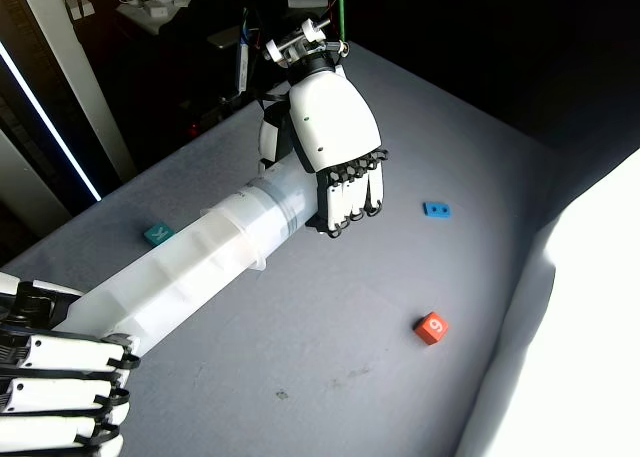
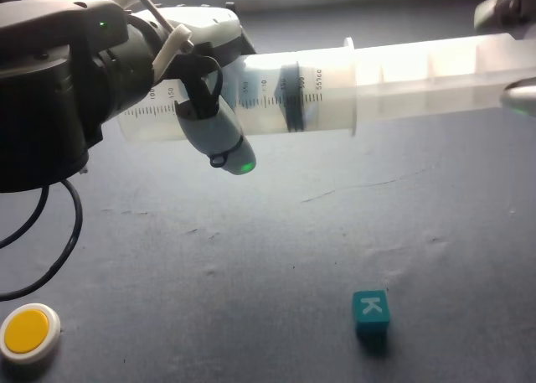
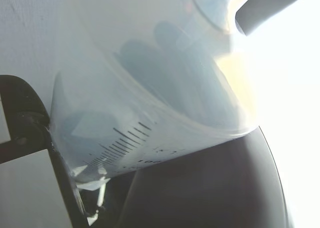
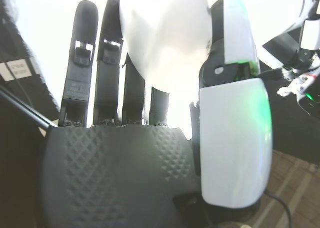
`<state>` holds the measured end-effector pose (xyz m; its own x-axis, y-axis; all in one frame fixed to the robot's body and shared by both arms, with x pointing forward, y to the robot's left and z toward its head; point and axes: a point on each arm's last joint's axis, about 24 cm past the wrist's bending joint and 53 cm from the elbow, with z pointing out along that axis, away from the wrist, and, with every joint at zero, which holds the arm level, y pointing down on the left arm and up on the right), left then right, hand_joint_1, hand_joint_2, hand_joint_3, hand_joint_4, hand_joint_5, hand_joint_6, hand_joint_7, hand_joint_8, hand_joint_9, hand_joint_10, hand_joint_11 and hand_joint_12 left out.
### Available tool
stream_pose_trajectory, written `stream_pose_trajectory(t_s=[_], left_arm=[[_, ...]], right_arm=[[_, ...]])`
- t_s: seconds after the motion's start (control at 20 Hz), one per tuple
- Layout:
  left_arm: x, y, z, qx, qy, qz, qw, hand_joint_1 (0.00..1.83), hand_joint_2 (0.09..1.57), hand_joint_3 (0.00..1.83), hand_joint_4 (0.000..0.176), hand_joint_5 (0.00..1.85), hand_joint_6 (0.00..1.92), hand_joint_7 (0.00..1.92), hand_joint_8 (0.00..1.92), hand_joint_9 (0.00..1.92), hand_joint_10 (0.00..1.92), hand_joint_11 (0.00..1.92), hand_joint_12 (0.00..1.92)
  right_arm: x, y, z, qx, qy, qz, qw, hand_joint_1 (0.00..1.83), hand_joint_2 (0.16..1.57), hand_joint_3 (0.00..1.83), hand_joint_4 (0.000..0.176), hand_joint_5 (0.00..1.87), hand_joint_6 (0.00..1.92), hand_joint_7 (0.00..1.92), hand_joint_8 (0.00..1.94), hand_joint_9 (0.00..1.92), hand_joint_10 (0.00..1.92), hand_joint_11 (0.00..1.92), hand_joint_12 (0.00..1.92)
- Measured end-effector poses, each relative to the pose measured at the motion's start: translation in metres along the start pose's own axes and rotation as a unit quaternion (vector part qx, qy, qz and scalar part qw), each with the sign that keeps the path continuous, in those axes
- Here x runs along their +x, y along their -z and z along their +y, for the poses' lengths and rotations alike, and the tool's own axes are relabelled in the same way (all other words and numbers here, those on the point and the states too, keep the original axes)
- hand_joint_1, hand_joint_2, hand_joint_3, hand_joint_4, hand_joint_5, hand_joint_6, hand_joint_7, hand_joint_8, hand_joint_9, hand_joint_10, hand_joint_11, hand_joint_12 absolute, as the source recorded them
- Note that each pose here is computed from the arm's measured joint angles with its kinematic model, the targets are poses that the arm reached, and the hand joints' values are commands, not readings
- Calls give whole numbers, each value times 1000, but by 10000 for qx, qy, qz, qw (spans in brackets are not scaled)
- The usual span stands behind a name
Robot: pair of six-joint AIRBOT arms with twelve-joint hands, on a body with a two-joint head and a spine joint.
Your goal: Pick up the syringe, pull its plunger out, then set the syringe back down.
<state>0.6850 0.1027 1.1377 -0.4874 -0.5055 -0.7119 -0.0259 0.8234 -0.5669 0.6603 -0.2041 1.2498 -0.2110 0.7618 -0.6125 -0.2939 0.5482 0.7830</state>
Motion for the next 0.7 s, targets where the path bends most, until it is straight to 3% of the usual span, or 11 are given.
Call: stream_pose_trajectory(t_s=[0.2,0.3,0.45,0.7], left_arm=[[-5,-1,7,-120,-129,-82,9998,1345,1203,0,0,760,1286,813,1242,722,1452,427,1452],[-8,0,9,-131,-134,-115,9998,1347,1197,0,0,765,1274,835,1226,733,1427,432,1447],[-7,-1,9,-129,-135,-112,9998,1344,1202,0,0,763,1309,815,1237,721,1429,436,1420],[-18,-2,17,-185,-117,-197,9996,1340,1211,2,0,750,1338,788,1285,707,1440,448,1413]], right_arm=[[-6,0,-1,13,-7,-74,10000,820,932,0,0,135,0,215,1,231,0,0,611],[-6,0,0,-4,-4,-92,10000,830,891,0,0,56,0,135,0,156,0,0,471],[-6,0,0,-12,6,-87,10000,689,826,0,0,0,0,15,0,25,3,0,201],[-6,0,0,-22,20,-78,10000,648,782,0,0,0,0,36,6,57,9,0,289]])
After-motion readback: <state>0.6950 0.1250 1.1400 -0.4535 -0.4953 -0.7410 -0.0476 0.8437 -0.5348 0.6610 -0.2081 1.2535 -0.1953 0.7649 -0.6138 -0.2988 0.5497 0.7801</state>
